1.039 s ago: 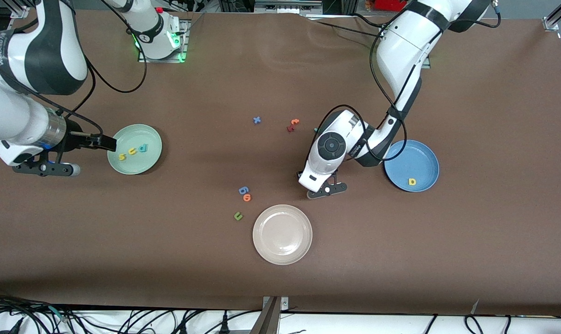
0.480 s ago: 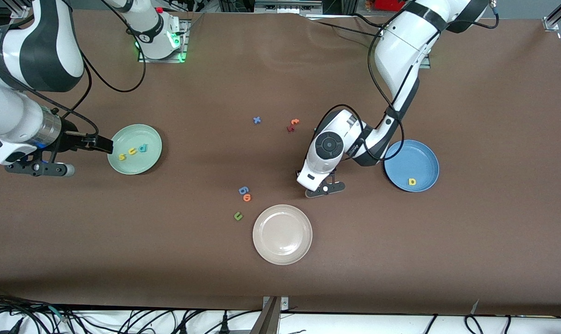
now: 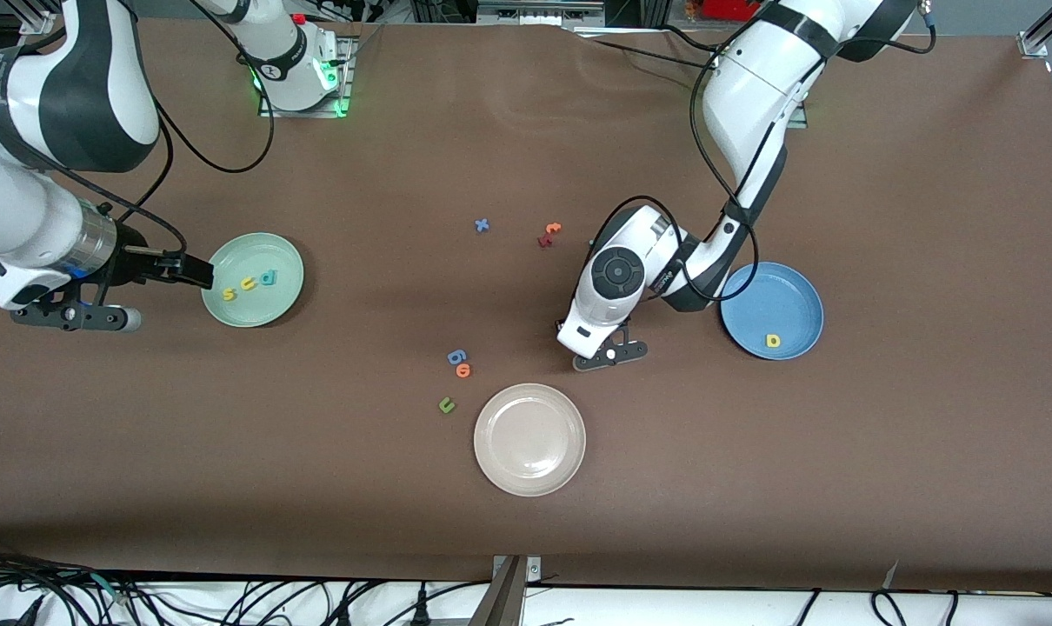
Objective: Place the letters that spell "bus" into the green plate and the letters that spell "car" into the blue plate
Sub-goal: 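Lift the cyan c with the left gripper and carry it toward the blue plate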
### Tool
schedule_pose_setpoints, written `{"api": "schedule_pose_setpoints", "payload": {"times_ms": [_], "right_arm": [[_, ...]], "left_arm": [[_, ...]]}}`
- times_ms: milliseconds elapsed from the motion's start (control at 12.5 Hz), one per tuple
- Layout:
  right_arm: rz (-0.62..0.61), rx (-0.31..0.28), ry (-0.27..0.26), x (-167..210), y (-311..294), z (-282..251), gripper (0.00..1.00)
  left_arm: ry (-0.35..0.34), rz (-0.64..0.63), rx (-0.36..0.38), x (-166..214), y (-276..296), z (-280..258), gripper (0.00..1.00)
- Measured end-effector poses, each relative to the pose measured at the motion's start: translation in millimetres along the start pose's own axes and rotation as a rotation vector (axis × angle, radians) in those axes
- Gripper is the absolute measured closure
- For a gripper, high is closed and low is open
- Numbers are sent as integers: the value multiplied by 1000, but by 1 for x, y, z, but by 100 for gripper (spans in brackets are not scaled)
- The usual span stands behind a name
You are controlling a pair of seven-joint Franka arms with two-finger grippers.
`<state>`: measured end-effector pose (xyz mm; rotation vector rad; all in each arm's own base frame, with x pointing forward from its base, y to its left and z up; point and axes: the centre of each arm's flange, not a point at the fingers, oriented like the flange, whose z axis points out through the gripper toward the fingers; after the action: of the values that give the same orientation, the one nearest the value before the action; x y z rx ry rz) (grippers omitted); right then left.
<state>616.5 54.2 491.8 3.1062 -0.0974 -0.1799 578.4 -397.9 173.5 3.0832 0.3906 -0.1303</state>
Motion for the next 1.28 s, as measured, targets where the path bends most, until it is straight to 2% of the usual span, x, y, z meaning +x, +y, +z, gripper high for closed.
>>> {"api": "schedule_pose_setpoints", "payload": {"times_ms": [480, 719, 1039, 1279], "right_arm": [[-1, 0, 0, 0, 0, 0, 0], [-1, 0, 0, 0, 0, 0, 0], [-3, -1, 0, 0, -2, 0, 0], [-4, -1, -1, 0, -2, 0, 0]], "left_arm": [[2, -2, 0, 2, -1, -1, 72], [-20, 6, 41, 11, -7, -10, 72], [-89, 74, 116, 33, -29, -29, 72], [-195, 183, 179, 55, -74, -29, 72]]}}
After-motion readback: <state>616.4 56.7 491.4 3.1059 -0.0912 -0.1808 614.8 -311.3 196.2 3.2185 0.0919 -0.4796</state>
